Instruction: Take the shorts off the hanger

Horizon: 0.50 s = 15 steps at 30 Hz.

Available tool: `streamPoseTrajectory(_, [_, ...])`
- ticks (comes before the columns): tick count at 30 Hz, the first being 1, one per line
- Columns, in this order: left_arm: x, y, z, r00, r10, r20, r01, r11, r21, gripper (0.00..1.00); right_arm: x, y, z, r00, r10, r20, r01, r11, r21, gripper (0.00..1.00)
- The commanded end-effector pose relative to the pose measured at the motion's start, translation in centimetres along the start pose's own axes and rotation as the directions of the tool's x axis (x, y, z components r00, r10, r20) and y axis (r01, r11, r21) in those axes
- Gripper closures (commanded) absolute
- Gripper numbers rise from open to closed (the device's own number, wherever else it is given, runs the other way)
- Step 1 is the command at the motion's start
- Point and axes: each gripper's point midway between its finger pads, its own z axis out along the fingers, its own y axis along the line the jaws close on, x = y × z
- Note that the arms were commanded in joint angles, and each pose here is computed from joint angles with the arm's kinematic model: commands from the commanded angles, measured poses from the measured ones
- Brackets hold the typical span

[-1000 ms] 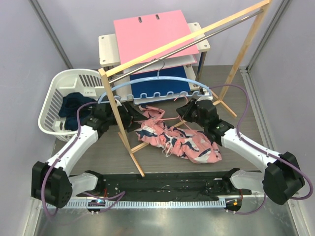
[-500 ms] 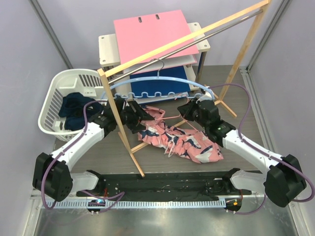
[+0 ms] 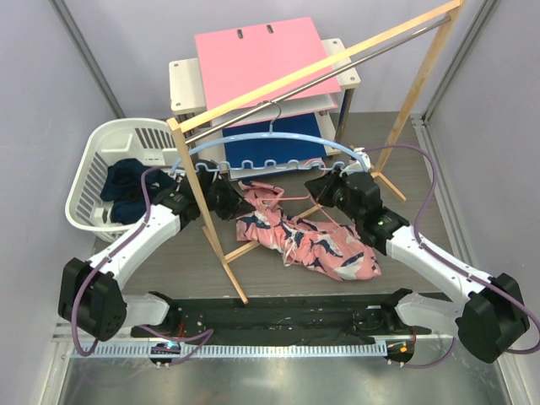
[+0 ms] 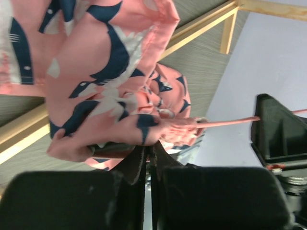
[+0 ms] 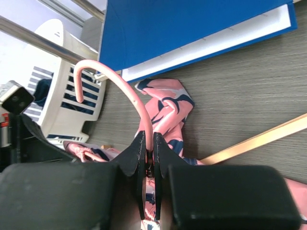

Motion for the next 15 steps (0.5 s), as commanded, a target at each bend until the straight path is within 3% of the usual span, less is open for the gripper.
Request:
streamPoseTrajectory(1, [-0.7,-0.1,-1.6,0.996,0.057,0.067,-0.055,0.998,-0.027,1.0,-2.5,2.0,-1.2,0.995,0.047,0.086,-0.041,0.997,-0.069,0.99])
streamPoseTrajectory(15, [-4.2,2.2,-5.9,0.966,0.024,0.257,0.003,0.994,-0.107,1.0,-1.5,0.0,-4.2,0.996,0.016,0.088,-0.012,0.999,-0.043,0.99])
